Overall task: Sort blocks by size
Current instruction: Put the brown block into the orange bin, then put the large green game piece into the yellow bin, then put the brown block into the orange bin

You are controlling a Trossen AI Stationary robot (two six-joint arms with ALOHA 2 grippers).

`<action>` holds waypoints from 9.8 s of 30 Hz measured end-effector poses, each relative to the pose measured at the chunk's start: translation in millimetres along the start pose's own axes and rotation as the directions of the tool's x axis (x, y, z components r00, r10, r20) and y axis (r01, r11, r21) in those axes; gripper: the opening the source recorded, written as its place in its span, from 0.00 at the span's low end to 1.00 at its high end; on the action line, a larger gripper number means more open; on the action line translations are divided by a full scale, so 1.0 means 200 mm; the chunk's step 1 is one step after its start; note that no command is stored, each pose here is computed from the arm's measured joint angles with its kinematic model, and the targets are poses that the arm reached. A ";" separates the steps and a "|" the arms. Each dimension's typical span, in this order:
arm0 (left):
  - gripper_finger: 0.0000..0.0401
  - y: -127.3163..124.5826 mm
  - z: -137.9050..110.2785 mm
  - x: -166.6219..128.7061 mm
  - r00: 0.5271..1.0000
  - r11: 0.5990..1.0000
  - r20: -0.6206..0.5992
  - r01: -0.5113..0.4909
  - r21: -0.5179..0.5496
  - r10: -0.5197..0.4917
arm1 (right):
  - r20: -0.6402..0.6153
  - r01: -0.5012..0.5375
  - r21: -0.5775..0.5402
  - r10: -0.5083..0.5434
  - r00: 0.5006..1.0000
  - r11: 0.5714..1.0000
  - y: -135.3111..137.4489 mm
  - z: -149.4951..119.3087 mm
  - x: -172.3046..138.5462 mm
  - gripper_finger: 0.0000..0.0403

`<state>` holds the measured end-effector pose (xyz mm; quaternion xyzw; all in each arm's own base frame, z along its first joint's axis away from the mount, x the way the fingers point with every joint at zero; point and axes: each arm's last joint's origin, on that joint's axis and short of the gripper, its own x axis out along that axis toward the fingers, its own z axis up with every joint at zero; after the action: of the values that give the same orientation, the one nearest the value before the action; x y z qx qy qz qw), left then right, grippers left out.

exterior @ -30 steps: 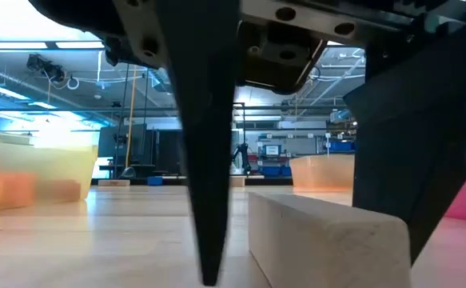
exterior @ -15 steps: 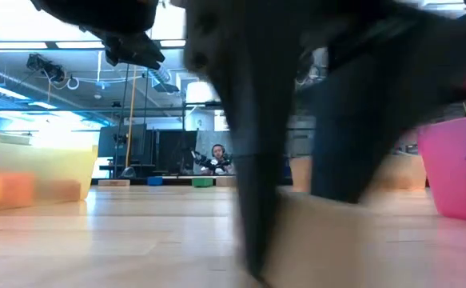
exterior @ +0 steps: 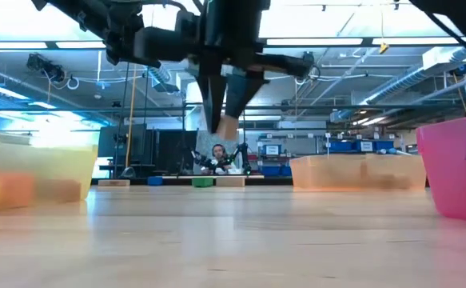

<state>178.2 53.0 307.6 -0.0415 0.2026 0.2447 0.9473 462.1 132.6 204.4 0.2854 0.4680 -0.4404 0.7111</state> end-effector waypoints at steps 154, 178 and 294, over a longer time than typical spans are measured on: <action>0.34 0.31 0.24 1.01 0.661 0.899 -0.728 -0.412 -0.148 0.183 | 0.168 -0.198 -0.101 0.213 0.963 0.975 -1.65 0.71 -0.18 0.47; 0.34 -0.30 -0.16 -0.21 0.816 0.762 -0.573 -0.324 -0.561 -0.074 | 0.234 -0.127 0.029 0.117 0.965 0.991 -1.66 0.36 -0.48 0.46; 0.56 1.22 -0.42 0.68 0.466 0.447 -0.876 -0.814 -0.372 0.119 | 0.269 -0.370 -0.361 0.475 0.838 0.856 -1.68 0.16 -0.05 0.46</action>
<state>138.0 313.3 180.5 -0.4681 0.4496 0.5475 0.5282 172.6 -40.9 228.3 0.1906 0.3192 -0.2391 0.8970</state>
